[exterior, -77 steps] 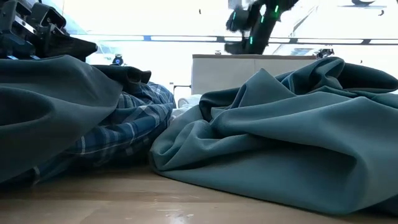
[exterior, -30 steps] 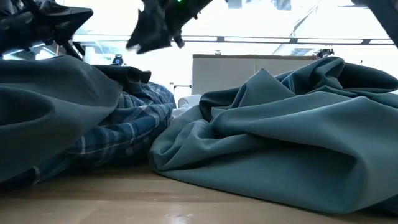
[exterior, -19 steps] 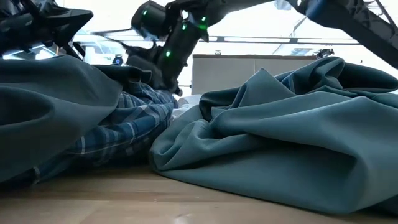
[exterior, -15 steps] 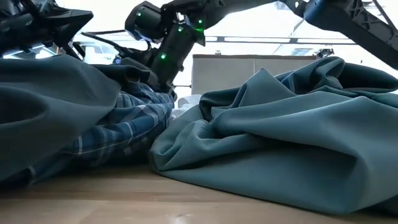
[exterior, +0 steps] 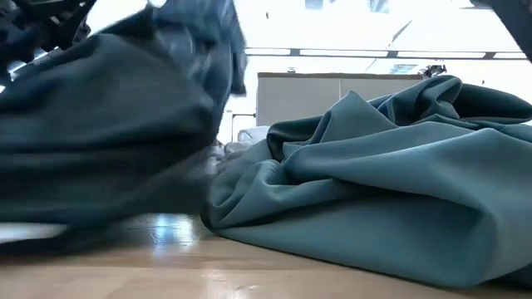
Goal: Sort clothes
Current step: Put the right blue patterned sleeve into the laundry organizer
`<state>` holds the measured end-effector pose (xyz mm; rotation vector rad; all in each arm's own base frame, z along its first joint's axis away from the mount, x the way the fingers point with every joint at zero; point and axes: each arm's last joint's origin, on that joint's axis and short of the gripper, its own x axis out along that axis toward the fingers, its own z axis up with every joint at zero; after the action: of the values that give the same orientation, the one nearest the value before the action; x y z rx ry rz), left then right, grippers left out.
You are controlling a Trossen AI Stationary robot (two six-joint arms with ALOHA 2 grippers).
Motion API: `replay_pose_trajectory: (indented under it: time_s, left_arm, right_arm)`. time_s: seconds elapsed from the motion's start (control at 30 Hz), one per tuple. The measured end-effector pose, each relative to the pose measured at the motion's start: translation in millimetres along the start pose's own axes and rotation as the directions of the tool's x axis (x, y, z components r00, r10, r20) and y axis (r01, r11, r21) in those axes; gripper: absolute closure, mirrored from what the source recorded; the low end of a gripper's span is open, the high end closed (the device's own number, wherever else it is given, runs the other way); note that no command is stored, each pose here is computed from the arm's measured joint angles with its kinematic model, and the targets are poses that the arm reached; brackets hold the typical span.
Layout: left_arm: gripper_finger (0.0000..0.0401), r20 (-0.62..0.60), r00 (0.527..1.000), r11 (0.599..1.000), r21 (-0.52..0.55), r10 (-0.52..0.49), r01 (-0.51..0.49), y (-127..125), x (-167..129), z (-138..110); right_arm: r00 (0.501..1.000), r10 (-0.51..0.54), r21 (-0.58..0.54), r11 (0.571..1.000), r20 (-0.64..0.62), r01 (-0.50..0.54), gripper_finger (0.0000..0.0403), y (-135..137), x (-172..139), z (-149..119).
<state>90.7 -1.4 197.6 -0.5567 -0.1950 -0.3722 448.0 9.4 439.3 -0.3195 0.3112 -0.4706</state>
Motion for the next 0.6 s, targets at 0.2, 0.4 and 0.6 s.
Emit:
replay_pose_trajectory:
  time_s: [0.2,0.4,0.6]
  left_arm:
    - [0.0398,-0.008,1.000,0.999,0.049,0.006,-0.006,0.6,0.0,-0.8]
    - [0.0398,-0.021,1.000,0.999,0.042,0.018,-0.017,1.7,0.0,-2.2]
    - [0.0398,-0.033,0.998,0.998,0.035,0.045,-0.044,3.7,-0.2,-4.1]
  right_arm:
    - [0.857,-0.226,0.014,0.969,0.463,0.248,0.0400,-59.8,-76.5,73.3]
    - [0.586,-0.448,0.076,0.832,0.675,0.549,0.0400,-118.6,-126.7,98.7]
    - [0.489,-0.578,0.108,0.711,0.654,0.695,0.0400,-164.2,-155.0,98.8]
